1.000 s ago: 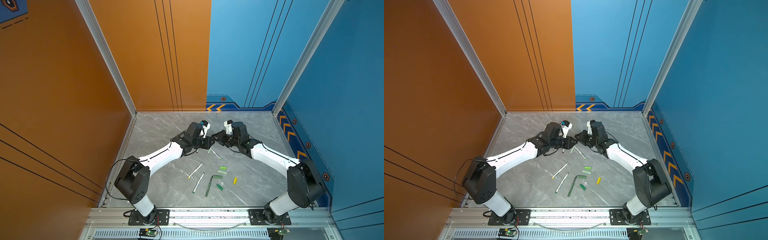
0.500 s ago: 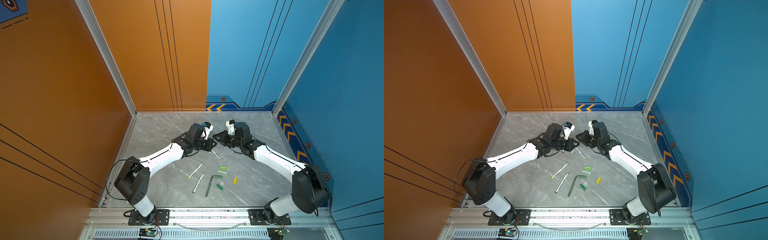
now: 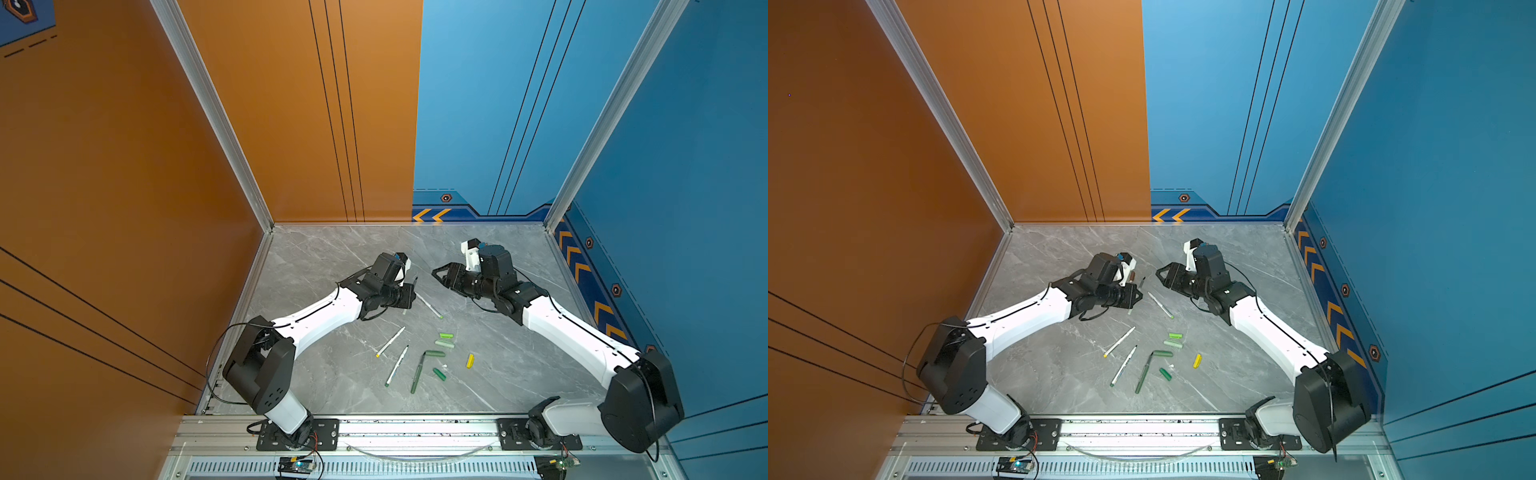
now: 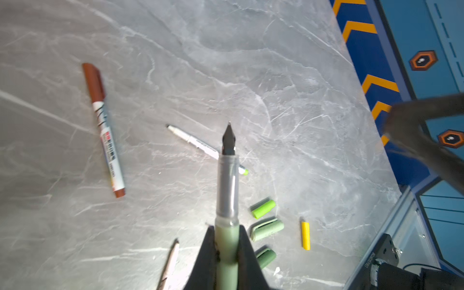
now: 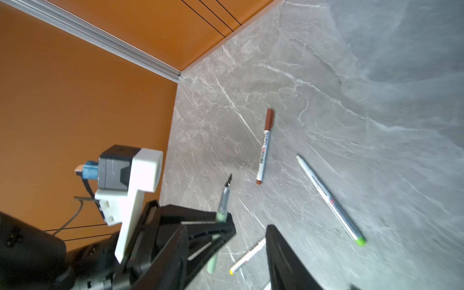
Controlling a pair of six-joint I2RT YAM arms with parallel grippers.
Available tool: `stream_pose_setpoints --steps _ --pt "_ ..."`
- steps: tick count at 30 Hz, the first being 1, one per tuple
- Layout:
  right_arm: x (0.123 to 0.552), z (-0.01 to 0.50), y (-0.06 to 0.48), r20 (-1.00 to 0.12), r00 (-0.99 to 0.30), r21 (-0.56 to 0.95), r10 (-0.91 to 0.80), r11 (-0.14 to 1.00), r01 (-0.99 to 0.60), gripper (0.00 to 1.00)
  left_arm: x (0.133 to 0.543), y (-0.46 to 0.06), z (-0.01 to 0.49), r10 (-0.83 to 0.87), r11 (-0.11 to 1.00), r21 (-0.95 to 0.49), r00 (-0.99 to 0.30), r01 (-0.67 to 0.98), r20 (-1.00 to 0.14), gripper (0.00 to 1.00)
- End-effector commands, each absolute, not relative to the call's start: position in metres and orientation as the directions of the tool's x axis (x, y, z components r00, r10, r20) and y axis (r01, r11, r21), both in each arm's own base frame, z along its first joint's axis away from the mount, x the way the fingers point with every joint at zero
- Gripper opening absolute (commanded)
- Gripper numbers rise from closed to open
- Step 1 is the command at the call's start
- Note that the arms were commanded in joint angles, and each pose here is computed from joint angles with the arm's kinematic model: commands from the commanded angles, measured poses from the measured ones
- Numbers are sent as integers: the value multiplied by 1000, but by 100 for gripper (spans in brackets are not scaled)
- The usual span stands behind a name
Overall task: Insert pens into pen caps
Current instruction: Pick up a pen from the center of the table, then pick up the pen cap from the center of the table.
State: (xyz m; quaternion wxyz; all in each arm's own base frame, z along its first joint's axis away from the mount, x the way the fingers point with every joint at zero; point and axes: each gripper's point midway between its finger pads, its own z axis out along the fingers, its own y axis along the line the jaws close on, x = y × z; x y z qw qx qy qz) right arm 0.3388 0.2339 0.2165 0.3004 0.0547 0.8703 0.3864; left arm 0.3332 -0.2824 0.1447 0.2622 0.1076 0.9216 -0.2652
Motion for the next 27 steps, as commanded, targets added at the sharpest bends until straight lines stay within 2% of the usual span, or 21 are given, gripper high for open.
stream_pose_setpoints --steps 1,6,14,19,27 --pt "298 180 209 -472 -870 511 145 849 -135 53 326 -249 137 18 881 -402 -868 248 -496 0" --pt "259 146 195 -414 -908 319 -59 925 -205 52 315 -233 138 11 878 -415 -876 240 -483 0" --pt "235 93 205 -281 -901 93 -331 925 -369 50 303 -215 132 2 886 -405 -877 224 -481 0" --pt "236 69 209 -208 -891 32 -403 908 -418 48 304 -213 135 0 885 -406 -872 227 -489 0" --pt "241 48 212 -163 -887 -11 -433 899 -437 46 304 -212 135 -6 882 -411 -867 230 -498 0"
